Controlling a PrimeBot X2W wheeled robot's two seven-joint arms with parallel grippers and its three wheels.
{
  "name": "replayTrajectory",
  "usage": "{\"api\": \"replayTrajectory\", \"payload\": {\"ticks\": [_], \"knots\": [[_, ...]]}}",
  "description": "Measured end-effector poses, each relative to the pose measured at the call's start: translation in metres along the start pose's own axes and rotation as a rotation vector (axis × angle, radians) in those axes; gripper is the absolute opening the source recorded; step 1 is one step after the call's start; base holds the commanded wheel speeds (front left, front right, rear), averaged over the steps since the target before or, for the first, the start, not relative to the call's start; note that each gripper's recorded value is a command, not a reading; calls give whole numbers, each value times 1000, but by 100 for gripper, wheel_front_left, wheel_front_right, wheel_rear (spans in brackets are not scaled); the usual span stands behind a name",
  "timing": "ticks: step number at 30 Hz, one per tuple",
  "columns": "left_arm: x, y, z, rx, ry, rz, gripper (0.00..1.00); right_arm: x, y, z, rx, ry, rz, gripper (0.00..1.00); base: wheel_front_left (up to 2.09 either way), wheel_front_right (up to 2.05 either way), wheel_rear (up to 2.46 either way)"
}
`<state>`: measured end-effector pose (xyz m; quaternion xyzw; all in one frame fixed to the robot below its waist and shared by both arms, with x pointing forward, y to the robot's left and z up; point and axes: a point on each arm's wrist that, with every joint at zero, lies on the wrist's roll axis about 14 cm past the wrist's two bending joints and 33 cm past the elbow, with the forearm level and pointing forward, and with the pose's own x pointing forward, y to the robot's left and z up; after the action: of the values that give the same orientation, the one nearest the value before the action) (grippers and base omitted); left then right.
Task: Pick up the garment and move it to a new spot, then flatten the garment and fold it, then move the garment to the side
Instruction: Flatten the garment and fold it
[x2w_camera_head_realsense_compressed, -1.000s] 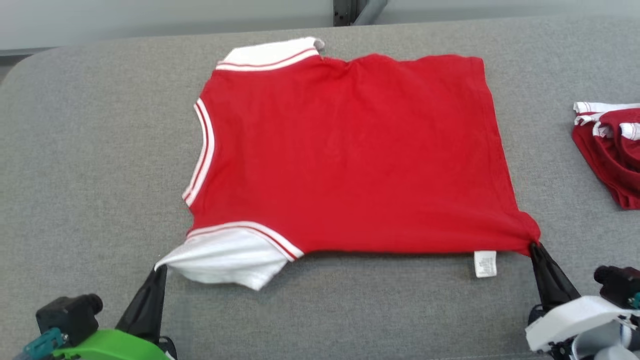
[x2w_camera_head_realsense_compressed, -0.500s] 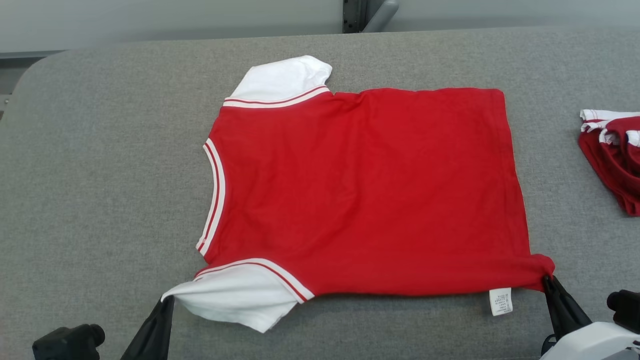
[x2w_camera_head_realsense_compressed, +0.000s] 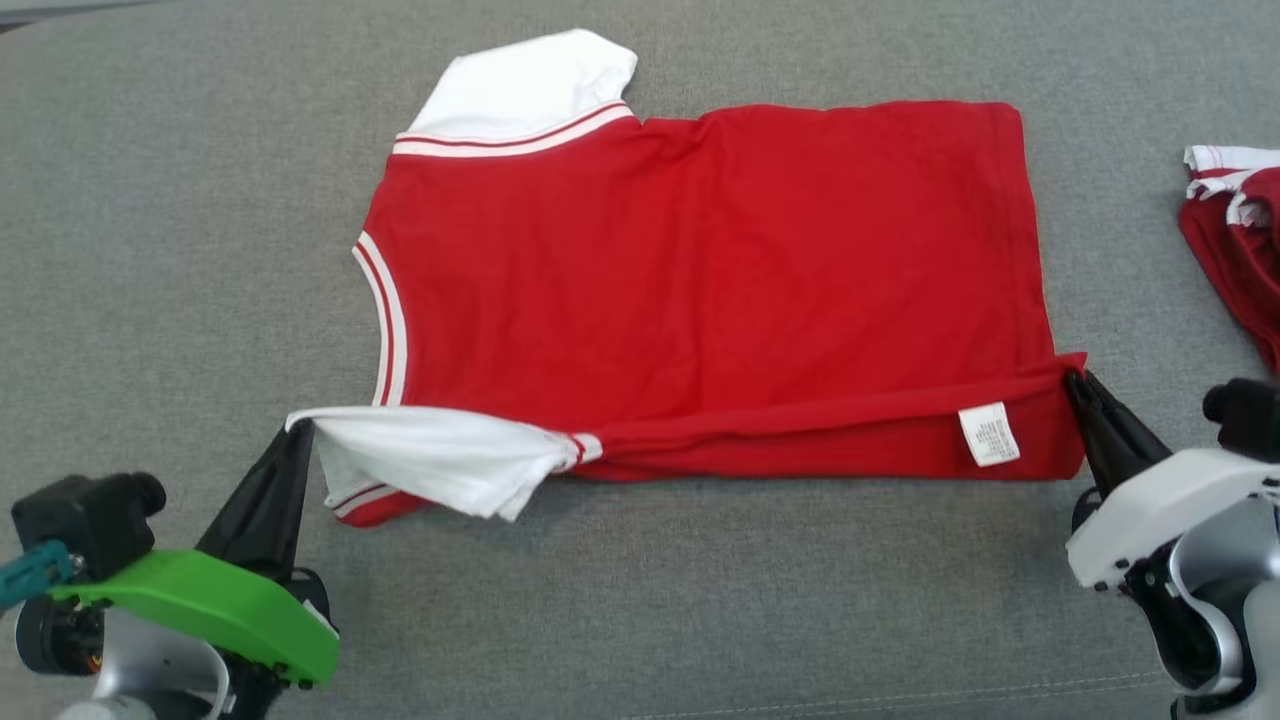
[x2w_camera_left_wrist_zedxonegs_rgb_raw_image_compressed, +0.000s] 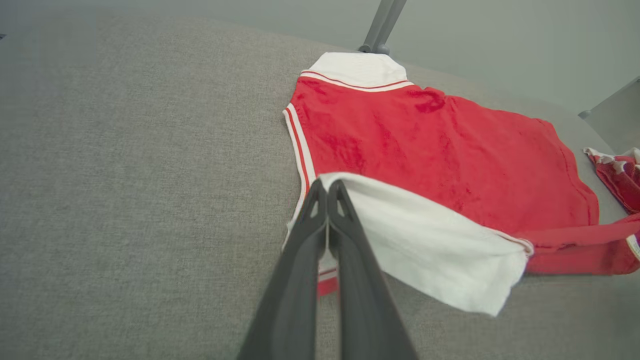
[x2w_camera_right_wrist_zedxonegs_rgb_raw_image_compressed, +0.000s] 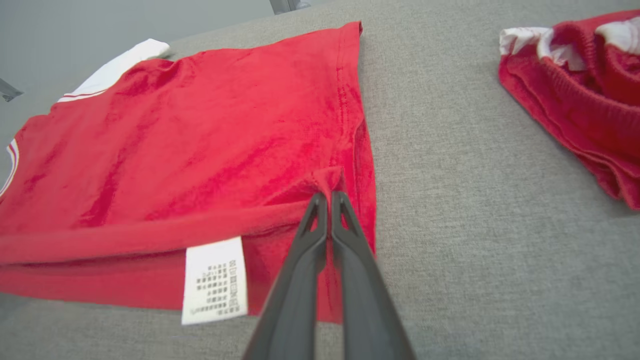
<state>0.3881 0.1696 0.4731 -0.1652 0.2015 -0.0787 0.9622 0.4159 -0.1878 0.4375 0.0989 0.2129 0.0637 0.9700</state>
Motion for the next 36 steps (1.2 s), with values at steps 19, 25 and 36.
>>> {"api": "replayTrajectory", "payload": {"ticks": [19,25,36], "knots": [[78,20,-20,-47,-46,-14,100,61,-3,3,-3,-130,31,100,0,0,0],[75,25,12,-4,-238,35,100,49,1,39,-45,-344,27,100,0,0,0],[59,10,74,180,-506,34,100,21,14,75,-136,-529,25,100,0,0,0]]}}
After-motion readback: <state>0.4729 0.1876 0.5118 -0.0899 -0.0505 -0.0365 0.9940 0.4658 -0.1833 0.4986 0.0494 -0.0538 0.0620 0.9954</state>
